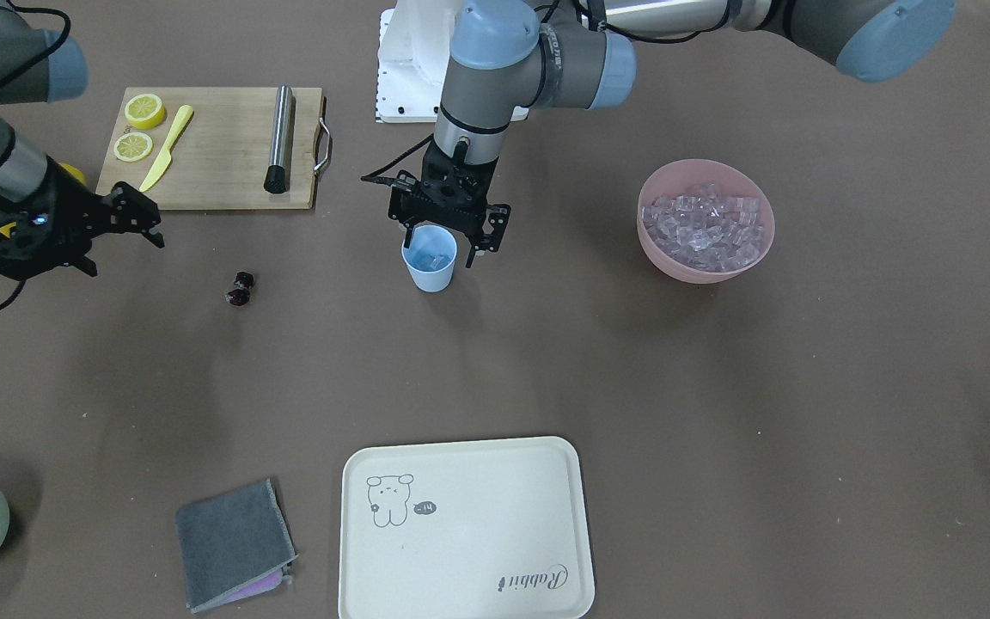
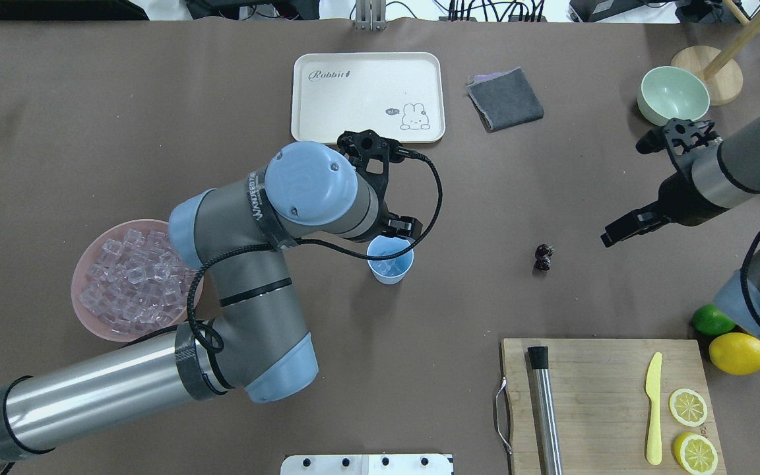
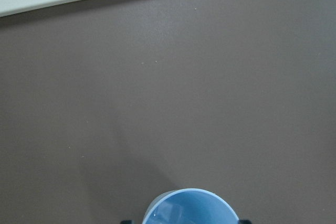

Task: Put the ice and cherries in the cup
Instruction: 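Withdraw the left gripper toward the bowl while the right gripper reaches for the cherries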

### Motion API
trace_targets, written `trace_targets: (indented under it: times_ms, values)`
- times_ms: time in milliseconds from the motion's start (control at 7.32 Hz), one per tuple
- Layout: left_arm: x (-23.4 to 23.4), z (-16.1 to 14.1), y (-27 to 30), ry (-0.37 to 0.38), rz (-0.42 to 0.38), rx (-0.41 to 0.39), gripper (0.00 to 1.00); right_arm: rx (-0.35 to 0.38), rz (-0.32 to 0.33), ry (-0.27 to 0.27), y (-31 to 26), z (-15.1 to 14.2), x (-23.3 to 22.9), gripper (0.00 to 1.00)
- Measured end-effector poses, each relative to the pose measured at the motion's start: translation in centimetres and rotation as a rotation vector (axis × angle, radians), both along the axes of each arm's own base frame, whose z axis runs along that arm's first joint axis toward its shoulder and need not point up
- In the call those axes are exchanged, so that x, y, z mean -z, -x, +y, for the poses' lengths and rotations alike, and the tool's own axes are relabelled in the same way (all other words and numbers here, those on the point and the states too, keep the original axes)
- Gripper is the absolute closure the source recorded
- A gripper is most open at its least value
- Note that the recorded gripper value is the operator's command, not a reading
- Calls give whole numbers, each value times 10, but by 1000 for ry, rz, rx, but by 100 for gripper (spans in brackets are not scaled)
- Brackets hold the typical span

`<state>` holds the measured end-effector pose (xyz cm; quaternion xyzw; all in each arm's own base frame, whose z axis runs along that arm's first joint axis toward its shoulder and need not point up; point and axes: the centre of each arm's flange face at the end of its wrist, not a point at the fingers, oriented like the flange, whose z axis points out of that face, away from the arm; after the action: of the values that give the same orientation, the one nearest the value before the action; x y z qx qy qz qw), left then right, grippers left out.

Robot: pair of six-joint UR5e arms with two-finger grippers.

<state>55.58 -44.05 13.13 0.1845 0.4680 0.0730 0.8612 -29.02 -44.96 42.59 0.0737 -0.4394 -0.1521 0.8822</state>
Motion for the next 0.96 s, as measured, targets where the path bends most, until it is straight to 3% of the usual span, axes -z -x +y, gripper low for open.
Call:
trace_targets:
  times_ms: [273,546,956]
  values:
    - [-51,-22,70,-30,-56,-41,3,-20,18,-10,52,7,23,21]
    - [-101,-21,132,-66,-108,-73,3,-42,36,-2,78,15,29,29]
    - [-136,-24,177,-100,-154,-91,3,-94,71,34,100,29,25,40]
